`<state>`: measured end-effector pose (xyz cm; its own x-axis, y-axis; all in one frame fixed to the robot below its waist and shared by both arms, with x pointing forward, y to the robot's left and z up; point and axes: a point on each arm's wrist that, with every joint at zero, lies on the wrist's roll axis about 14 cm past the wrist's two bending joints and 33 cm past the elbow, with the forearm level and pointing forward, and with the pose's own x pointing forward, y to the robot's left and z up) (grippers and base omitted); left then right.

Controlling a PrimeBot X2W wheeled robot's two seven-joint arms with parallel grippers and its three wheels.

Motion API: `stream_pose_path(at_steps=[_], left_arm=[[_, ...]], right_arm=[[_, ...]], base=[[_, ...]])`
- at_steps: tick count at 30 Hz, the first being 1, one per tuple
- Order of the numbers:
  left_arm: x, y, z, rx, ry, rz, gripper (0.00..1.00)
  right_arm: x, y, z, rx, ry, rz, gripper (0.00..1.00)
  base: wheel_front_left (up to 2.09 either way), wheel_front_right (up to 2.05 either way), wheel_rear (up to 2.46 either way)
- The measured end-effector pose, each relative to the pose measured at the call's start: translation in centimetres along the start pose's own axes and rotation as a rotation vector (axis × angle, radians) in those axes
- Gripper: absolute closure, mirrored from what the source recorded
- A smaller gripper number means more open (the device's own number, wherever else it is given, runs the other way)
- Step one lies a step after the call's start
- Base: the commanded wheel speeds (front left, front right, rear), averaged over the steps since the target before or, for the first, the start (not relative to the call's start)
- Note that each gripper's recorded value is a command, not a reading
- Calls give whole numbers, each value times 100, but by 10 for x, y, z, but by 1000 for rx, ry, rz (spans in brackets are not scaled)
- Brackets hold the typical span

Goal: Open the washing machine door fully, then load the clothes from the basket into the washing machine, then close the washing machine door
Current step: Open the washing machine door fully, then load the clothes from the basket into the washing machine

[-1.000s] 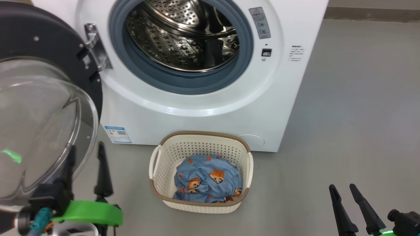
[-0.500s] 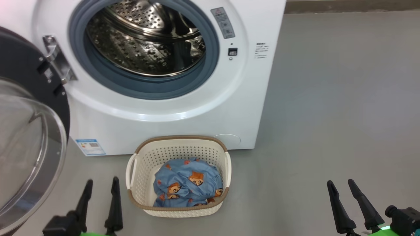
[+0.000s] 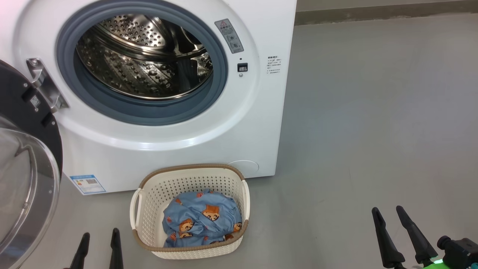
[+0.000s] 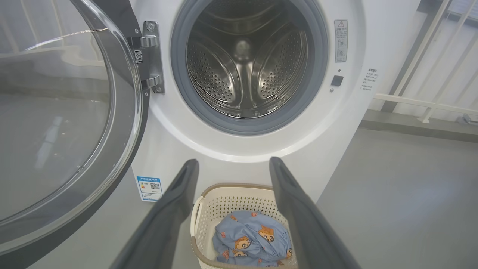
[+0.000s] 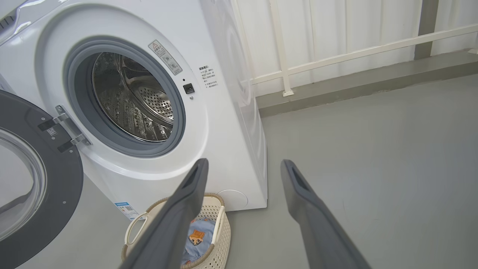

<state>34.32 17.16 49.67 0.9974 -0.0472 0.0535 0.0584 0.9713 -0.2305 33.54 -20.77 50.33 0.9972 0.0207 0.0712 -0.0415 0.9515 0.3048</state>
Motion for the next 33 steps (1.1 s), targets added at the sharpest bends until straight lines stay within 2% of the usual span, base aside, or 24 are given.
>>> stream_pose_path(at_steps=[33], left_arm=[[-12, 14, 2, 6, -2, 44, 0]], right_arm=[[-4, 2, -2, -5, 5, 3, 0]], base=[[0, 0, 0]])
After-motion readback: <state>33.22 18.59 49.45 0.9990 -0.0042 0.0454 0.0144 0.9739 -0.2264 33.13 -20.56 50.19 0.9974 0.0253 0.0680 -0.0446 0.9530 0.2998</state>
